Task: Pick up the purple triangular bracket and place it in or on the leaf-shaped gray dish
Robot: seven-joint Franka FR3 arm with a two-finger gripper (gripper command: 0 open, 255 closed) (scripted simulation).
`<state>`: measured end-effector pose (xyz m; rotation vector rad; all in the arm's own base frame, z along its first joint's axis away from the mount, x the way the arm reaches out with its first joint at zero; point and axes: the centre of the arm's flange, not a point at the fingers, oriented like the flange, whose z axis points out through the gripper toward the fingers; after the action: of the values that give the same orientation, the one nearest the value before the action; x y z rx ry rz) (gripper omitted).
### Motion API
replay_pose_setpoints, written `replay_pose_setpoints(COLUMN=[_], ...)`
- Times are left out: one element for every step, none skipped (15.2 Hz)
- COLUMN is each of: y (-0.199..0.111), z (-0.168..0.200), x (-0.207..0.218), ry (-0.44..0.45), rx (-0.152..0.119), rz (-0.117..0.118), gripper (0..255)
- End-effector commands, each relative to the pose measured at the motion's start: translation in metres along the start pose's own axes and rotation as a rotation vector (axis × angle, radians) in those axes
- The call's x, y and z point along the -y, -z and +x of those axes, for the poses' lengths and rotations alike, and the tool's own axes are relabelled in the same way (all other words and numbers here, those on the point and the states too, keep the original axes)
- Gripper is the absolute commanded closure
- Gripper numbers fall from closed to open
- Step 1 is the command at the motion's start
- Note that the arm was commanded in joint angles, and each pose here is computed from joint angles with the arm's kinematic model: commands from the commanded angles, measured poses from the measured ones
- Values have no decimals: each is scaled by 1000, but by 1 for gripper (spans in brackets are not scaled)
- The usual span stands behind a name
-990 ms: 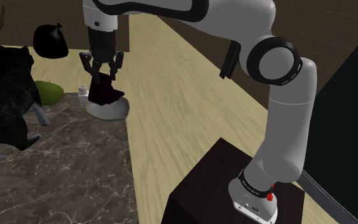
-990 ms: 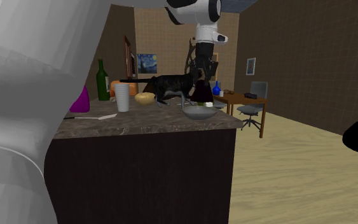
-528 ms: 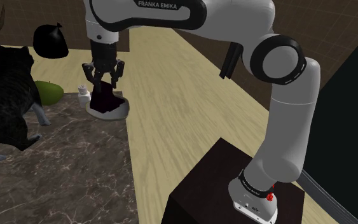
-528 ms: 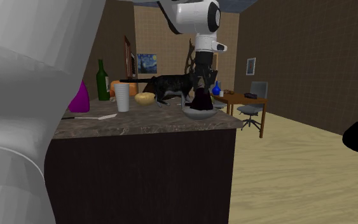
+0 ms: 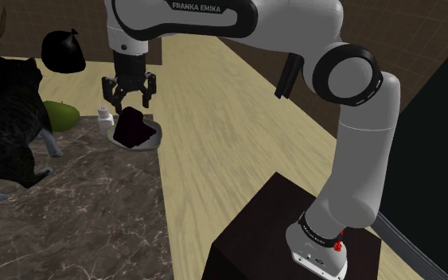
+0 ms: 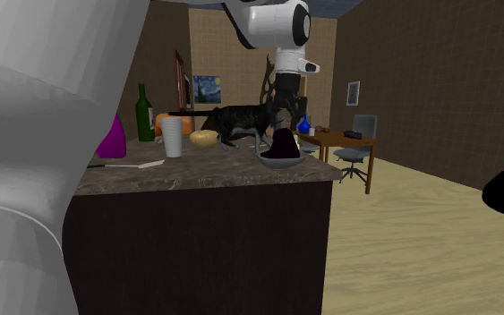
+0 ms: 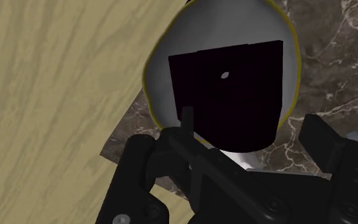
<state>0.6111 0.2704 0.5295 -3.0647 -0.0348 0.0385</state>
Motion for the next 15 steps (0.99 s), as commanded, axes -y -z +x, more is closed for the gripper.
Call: replay_pose_setpoints(y=[0,0,0,0,13,26,40,50,50,50,50,50,50,50,50], z=[0,0,0,0,0,0,0,0,0,0,0,0,0,0,0], x=[0,0,0,0,0,0,0,0,0,0,0,0,0,0,0], ry=[0,0,0,0,0,0,0,0,0,0,0,0,0,0,0], rx=[0,0,0,0,0,0,0,0,0,0,0,0,0,0,0], rz=[0,0,0,0,0,0,0,0,0,0,0,0,0,0,0], gripper=[0,0,0,0,0,0,0,0,0,0,0,0,0,0,0])
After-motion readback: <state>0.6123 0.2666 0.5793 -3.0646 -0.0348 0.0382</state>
